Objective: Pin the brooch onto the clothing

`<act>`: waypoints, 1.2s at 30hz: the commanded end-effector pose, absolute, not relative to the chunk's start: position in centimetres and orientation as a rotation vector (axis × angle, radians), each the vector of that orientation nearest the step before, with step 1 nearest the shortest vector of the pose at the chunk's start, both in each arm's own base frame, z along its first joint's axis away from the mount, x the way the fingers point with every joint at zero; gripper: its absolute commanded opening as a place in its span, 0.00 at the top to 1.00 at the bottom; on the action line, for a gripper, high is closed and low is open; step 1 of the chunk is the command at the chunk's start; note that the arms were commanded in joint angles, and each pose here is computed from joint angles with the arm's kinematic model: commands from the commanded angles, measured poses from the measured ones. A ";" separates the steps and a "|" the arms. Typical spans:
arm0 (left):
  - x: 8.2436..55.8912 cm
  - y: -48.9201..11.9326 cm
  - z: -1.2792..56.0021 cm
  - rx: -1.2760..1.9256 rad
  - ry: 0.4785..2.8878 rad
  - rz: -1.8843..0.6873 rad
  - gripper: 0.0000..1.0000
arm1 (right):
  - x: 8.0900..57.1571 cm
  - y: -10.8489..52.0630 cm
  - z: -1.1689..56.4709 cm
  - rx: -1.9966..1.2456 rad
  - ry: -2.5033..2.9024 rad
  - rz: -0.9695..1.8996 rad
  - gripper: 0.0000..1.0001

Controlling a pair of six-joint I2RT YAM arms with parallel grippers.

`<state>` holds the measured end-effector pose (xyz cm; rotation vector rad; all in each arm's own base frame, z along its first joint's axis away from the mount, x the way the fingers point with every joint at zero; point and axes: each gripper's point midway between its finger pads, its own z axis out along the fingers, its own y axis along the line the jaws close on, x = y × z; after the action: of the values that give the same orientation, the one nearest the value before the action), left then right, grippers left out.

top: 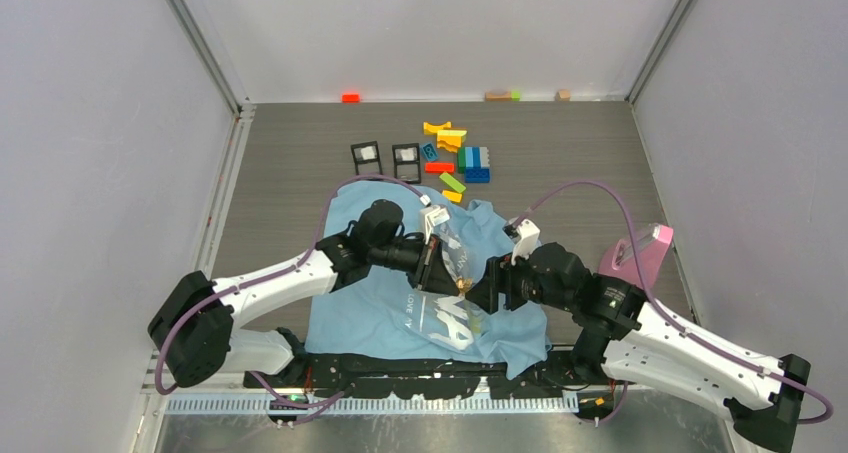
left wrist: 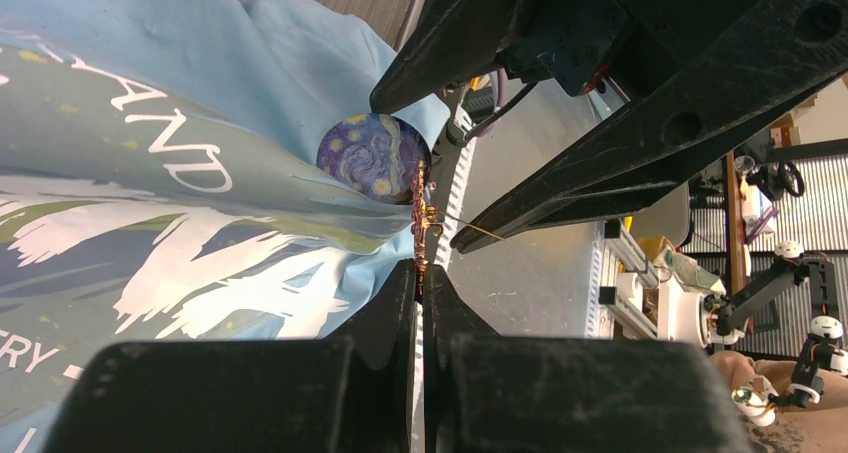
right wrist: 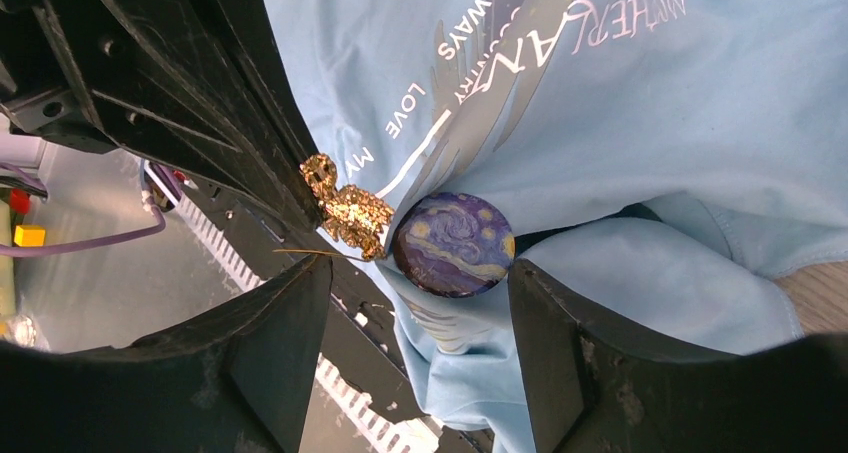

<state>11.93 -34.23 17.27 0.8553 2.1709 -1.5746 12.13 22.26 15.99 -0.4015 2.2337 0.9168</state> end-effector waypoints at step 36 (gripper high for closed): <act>10.1 -34.6 19.8 1.053 2.024 -1.715 1.00 | 14.9 22.7 16.1 -0.269 2.201 0.837 0.56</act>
<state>11.07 -33.78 16.32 0.9495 2.1791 -1.6196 12.29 23.66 14.78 -0.4101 2.2684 0.9318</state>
